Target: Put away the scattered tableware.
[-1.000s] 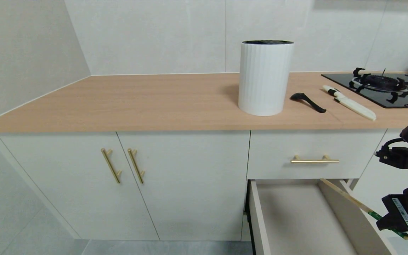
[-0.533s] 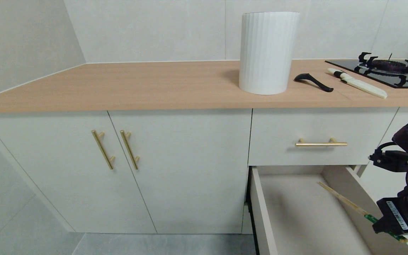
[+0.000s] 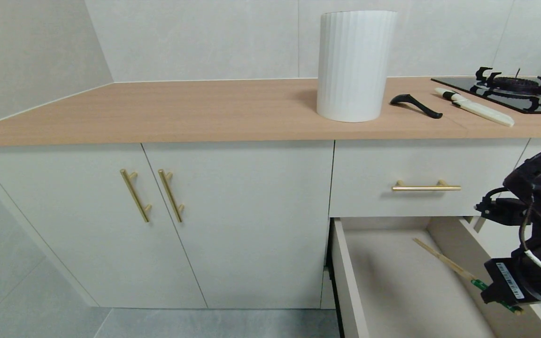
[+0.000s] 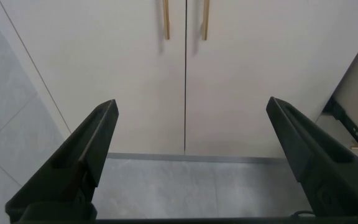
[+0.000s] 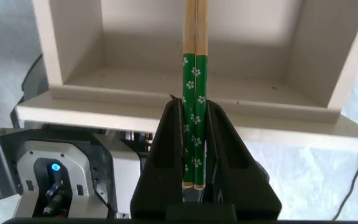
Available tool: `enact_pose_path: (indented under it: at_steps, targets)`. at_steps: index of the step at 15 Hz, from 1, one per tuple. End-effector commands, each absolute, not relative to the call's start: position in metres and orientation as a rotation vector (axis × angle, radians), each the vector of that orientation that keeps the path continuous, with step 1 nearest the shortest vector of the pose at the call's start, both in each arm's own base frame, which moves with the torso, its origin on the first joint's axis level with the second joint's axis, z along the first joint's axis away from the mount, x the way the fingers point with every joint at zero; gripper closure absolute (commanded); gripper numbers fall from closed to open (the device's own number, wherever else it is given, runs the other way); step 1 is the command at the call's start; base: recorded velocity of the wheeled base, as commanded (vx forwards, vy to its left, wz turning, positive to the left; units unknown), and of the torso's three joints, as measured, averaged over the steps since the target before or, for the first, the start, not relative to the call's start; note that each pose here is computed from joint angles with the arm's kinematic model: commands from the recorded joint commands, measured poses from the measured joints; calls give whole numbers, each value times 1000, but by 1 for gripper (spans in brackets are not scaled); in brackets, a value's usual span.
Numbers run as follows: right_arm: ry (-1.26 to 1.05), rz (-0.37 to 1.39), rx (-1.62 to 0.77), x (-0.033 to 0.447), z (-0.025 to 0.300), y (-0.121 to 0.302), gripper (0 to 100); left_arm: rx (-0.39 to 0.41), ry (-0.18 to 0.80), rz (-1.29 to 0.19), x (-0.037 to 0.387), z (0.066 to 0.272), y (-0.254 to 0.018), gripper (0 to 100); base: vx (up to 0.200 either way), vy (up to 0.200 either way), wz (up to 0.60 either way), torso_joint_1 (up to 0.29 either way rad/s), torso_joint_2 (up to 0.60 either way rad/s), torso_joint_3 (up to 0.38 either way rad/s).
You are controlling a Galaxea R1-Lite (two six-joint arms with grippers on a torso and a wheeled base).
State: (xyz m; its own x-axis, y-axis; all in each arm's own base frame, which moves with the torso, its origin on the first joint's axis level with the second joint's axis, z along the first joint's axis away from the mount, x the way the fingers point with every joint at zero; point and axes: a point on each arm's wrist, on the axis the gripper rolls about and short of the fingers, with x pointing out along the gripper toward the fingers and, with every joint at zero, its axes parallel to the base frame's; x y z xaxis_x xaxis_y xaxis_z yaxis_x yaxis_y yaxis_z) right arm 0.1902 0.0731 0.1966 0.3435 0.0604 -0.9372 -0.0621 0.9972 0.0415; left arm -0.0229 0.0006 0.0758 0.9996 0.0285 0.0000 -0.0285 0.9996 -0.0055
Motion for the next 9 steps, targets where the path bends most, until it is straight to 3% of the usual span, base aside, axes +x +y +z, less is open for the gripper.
enact_pose_path:
  at_steps: [1, 9]
  targets:
    - [1269, 66, -19, 222, 168, 86, 100, -6, 0, 29, -23, 76, 1, 0, 0, 0, 0, 0, 0, 0]
    - [1218, 105, -22, 293, 93, 125, 100, -6, 0, 29, -23, 76, 1, 0, 0, 0, 0, 0, 0, 0]
